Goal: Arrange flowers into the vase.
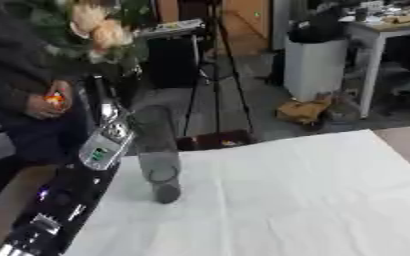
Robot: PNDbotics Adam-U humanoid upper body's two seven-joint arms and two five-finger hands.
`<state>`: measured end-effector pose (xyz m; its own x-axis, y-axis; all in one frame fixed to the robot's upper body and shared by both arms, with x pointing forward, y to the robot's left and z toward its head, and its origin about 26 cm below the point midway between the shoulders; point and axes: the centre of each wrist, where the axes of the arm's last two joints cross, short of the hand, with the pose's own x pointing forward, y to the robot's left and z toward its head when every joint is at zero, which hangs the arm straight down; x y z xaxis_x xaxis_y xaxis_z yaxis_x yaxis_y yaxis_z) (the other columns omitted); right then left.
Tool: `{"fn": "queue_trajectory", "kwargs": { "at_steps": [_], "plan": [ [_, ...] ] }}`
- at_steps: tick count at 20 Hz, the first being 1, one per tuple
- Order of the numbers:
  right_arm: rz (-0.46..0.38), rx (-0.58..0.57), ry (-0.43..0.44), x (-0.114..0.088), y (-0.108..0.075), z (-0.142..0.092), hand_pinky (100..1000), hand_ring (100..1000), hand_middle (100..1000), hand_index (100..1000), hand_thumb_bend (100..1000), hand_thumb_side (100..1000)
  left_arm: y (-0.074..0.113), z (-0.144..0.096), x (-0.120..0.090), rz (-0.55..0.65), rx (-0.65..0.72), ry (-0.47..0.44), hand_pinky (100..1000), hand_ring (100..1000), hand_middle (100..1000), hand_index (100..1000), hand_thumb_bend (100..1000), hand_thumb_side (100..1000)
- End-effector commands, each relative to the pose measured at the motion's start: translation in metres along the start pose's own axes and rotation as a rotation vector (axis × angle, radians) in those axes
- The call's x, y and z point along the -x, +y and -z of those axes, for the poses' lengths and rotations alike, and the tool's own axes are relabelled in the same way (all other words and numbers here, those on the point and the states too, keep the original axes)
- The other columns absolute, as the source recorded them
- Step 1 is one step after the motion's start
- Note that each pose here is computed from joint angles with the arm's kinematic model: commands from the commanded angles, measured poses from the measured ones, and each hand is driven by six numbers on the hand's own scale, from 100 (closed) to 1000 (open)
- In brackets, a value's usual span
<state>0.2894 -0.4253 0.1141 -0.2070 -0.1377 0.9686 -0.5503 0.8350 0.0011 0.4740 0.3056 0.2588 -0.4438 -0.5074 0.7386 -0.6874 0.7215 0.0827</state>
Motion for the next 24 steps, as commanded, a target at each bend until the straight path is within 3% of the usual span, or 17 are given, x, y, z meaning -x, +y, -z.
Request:
{"fn": "queue_trajectory", "kwargs": {
  "at_steps": [1, 7, 24],
  "plan": [
    [-0.033, -0.011, 0.0, -0.011, 0.0, 0.001, 100, 238, 132, 375, 417, 663, 0.008, 0.012, -0.011, 0.03, 0.014, -0.024, 527, 466, 289, 674, 796, 579],
    [-0.033, -0.009, 0.002, -0.01, 0.0, 0.001, 100, 237, 131, 375, 416, 664, 0.008, 0.011, -0.008, 0.087, 0.042, 0.037, 589, 498, 322, 735, 870, 709],
    [-0.034, -0.005, 0.005, -0.007, -0.001, 0.0, 100, 234, 130, 375, 415, 666, 0.01, 0.009, 0.002, 0.176, 0.111, 0.335, 656, 552, 381, 821, 811, 876]
  ]
}}
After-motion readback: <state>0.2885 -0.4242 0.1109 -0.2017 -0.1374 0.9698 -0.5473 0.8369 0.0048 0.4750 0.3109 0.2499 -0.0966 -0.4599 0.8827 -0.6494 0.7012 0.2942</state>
